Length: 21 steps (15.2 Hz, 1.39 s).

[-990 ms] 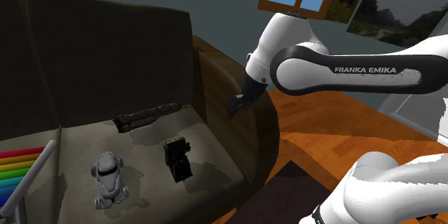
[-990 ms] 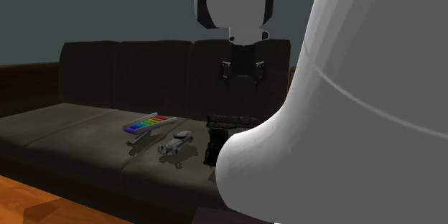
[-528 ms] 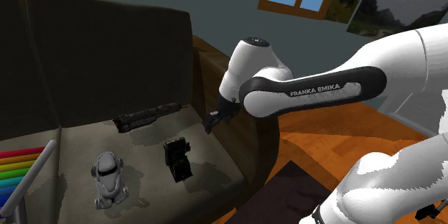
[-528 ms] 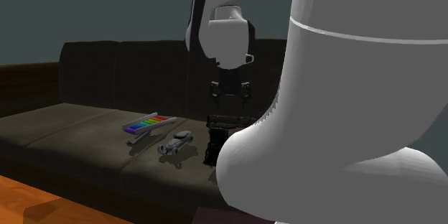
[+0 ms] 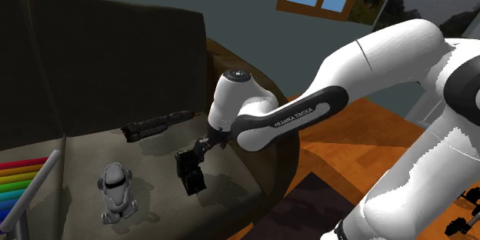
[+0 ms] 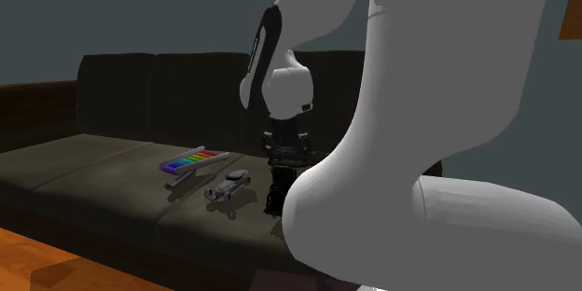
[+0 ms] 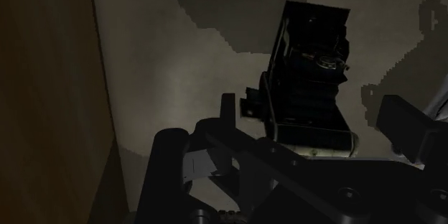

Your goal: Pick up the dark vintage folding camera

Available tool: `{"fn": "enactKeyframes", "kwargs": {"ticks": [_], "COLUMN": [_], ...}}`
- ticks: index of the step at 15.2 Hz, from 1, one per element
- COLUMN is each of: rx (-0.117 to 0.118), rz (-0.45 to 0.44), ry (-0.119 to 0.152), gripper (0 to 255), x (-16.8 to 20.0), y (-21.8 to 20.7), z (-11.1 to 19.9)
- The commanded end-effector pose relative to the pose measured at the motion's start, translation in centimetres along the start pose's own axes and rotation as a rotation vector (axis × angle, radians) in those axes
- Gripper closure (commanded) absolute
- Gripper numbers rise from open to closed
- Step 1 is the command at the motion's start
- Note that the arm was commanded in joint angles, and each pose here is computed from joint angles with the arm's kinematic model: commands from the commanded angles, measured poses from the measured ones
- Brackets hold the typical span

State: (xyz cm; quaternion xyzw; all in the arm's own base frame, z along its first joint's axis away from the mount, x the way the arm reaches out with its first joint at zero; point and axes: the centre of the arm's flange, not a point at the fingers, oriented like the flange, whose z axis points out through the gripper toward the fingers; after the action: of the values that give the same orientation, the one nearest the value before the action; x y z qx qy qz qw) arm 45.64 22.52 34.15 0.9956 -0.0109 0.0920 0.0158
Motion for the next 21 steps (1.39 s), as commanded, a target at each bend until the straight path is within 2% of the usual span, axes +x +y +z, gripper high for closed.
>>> {"fn": "enactKeyframes", "kwargs": {"ticks": [1,7,17,18,21], "rx": [-0.008,-0.029,-0.031,-0.031,-0.031], "rz": [0.015,0.055,0.059,0.059,0.058], "ry": [-0.001,-0.010,-0.010,-0.010,-0.010], "gripper": [0,0,0,255,255], "x": [0.6,2.7,2.2,2.1,2.1], "y": [-1.1,-4.7,-5.1,-5.1,-5.1], "z": [2.1,9.1,13.6,13.5,13.5]}}
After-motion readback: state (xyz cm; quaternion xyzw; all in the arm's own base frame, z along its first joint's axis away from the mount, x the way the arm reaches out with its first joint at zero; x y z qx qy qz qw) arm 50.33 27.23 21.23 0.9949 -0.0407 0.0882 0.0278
